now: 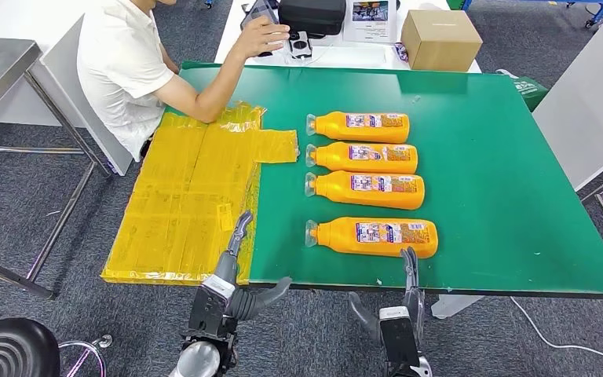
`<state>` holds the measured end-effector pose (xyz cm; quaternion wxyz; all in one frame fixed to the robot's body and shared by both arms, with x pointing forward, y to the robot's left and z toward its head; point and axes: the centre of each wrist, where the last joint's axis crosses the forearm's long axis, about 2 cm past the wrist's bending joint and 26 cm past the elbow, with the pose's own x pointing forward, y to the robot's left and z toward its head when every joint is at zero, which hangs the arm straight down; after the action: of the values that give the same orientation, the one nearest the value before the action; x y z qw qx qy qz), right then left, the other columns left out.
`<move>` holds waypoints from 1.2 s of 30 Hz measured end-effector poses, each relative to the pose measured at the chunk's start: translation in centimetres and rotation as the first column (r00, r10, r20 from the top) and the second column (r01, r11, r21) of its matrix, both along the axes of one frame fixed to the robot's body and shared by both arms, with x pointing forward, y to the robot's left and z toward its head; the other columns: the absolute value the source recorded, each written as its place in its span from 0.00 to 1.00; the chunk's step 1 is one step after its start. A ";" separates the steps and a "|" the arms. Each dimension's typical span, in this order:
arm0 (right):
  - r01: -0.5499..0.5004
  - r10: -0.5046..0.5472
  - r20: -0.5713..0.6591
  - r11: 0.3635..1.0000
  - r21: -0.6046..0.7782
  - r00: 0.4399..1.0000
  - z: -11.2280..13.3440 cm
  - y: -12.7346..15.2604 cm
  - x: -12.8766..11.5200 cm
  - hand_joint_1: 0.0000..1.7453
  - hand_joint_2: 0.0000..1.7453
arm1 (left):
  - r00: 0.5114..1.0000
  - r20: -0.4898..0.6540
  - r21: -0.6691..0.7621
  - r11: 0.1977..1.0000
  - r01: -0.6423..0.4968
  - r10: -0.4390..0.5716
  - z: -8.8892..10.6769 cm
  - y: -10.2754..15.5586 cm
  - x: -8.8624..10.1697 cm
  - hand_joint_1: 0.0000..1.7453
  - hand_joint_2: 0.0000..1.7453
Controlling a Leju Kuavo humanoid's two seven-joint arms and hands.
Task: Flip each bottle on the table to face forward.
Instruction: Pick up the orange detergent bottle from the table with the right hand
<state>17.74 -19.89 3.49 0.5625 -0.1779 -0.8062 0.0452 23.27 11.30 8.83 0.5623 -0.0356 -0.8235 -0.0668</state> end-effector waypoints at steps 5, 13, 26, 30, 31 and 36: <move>0.040 -0.028 0.072 0.986 -0.164 0.997 0.4 -0.9 0.5 0.00 1.00 | 1.000 -0.002 -0.015 1.000 -0.005 0.005 -0.1 -0.1 0.1 0.00 1.00; 0.055 0.043 0.163 0.833 -0.550 0.986 1.0 -3.8 2.1 0.00 1.00 | 1.000 -0.009 -0.018 1.000 0.017 -0.017 -0.2 -0.2 0.6 0.00 1.00; 0.120 -0.022 0.151 0.722 -0.681 0.988 0.5 -7.8 3.5 0.00 1.00 | 0.999 -0.016 -0.012 0.999 0.042 -0.042 -0.3 -0.6 1.0 0.00 1.00; 0.117 -0.027 0.132 0.658 -0.744 0.991 0.6 -8.4 4.0 0.00 1.00 | 0.999 -0.018 -0.012 0.999 0.051 -0.051 -0.3 -0.7 1.1 0.00 1.00; 0.117 -0.035 0.124 0.645 -0.755 0.992 0.6 -8.7 4.3 0.00 1.00 | 0.998 -0.019 -0.013 0.999 0.052 -0.053 -0.3 -0.7 1.1 0.00 1.00; 0.105 -0.100 0.054 0.633 -0.767 0.994 -0.1 -10.5 6.2 0.00 1.00 | 0.998 -0.021 -0.025 0.997 0.066 -0.067 -0.2 -1.0 1.3 0.00 1.00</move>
<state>23.98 -30.36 3.40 0.4330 -0.4455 -0.7008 0.3505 24.59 10.27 8.61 0.5681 -0.0706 -0.8165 -0.0751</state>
